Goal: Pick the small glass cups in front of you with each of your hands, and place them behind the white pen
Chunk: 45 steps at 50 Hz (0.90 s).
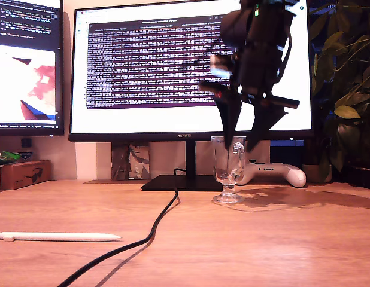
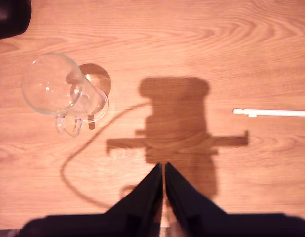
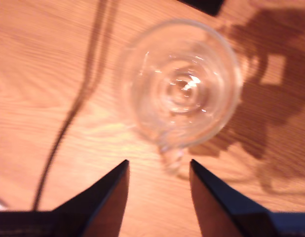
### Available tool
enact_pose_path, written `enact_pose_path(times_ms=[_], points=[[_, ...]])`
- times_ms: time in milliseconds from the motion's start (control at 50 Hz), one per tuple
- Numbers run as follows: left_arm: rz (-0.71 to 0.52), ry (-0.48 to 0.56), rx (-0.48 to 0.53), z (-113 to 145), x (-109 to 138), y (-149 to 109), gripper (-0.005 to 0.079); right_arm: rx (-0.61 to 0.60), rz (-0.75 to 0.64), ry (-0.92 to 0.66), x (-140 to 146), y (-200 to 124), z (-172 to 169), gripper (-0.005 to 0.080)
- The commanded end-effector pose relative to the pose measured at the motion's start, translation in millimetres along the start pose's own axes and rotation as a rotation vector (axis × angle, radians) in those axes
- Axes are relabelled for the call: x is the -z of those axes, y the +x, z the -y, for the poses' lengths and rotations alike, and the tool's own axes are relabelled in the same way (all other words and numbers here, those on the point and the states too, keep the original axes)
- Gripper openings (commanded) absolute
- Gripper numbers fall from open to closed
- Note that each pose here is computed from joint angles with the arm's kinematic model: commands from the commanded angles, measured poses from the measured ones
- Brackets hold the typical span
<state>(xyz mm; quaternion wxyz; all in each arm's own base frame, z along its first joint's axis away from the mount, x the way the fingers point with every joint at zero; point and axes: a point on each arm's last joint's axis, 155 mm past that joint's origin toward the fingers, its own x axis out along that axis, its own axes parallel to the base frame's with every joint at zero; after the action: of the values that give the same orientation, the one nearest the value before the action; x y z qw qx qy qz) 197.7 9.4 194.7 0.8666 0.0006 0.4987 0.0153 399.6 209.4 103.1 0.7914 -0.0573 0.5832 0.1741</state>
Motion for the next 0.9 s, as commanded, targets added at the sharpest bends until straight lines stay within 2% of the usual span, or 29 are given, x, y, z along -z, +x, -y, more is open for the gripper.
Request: enact_pose_path(times_ms=[0,100,160,220,320,360,520,880], points=[[0.011,0.006,-0.004,-0.8,-2.4,-1.7,-0.0013,0.004,-0.013,-0.009,1.1,7.3,-0.7,0.0311],[0.011,0.012,-0.005,-1.1,-2.4,-1.7,-0.001,0.004,-0.011,-0.012,-0.2,10.0,-0.3,0.0214],[0.01,0.012,-0.021,-3.9,-2.2,-1.8,-0.001,-0.003,0.002,-0.027,-3.4,10.1,-1.8,0.0119],[0.007,0.012,-0.051,-9.5,-1.7,-1.9,-0.0009,-0.019,0.013,-0.043,-6.1,10.1,-5.5,-0.0013],[-0.006,0.013,-0.089,-16.4,1.5,-2.5,-0.0007,-0.031,0.019,-0.06,-7.7,10.0,-8.0,-0.0013],[-0.017,0.013,-0.096,-17.9,4.1,-2.5,0.0018,-0.031,0.023,-0.061,-8.7,10.0,-8.0,-0.0013],[-0.073,0.03,-0.134,-25.9,12.5,0.5,0.0276,-0.035,0.056,-0.065,-16.9,9.7,-9.2,-0.0013],[-0.163,-0.04,-0.195,-47.9,10.0,20.7,0.0293,-0.037,0.088,-0.103,-24.8,9.1,-10.4,-0.0013]])
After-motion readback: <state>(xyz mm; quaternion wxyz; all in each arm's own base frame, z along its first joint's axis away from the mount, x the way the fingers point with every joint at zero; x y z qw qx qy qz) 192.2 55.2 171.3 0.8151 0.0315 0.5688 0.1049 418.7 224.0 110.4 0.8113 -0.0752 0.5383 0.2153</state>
